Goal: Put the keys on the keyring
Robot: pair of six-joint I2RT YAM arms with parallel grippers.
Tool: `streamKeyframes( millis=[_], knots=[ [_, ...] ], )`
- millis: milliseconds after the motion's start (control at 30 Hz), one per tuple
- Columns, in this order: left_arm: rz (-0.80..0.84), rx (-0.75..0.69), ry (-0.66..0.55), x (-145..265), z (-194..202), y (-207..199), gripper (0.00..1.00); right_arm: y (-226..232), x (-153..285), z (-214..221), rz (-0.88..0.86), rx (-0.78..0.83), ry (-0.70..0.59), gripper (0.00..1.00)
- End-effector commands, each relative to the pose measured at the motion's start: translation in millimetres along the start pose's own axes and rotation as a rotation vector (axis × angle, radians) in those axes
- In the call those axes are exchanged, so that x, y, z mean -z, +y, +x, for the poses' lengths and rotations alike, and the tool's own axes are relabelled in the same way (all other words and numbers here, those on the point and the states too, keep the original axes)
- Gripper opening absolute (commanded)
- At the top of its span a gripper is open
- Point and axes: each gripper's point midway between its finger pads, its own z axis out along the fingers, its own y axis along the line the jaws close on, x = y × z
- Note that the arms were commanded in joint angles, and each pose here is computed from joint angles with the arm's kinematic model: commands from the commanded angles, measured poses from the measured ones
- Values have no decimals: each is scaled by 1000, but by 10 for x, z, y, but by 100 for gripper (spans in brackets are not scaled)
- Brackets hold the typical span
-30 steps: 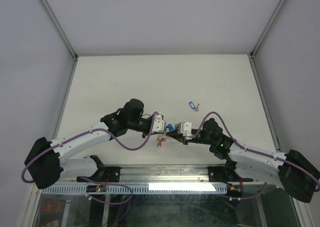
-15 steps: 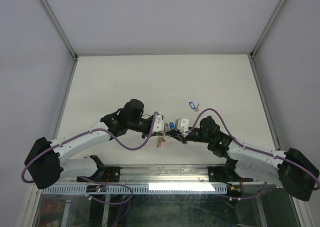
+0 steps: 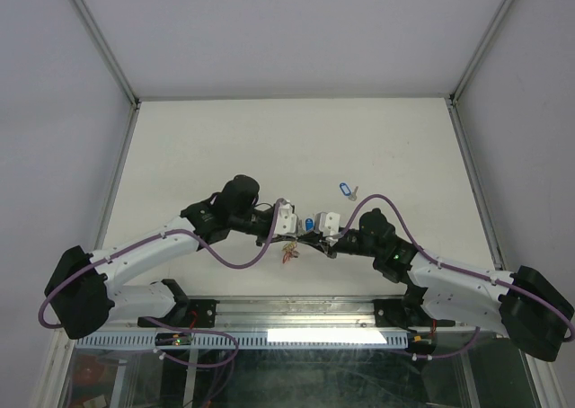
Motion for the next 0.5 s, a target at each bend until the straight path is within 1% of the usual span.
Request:
streamKeyframes(
  millis=[0, 100, 300, 467],
  knots=[
    [2, -57, -67, -21, -277, 104, 15, -53, -28, -294, 9, 40, -96, 0],
    [11, -51, -58, -40, -246, 95, 15, -55, -21, -305, 12, 46, -101, 0],
    [26, -48, -31, -38, -183, 62, 18, -53, -6, -285, 16, 53, -99, 0],
    [25, -49, -11, -25, -141, 58, 18, -61, -2, -284, 21, 60, -98, 0]
  ],
)
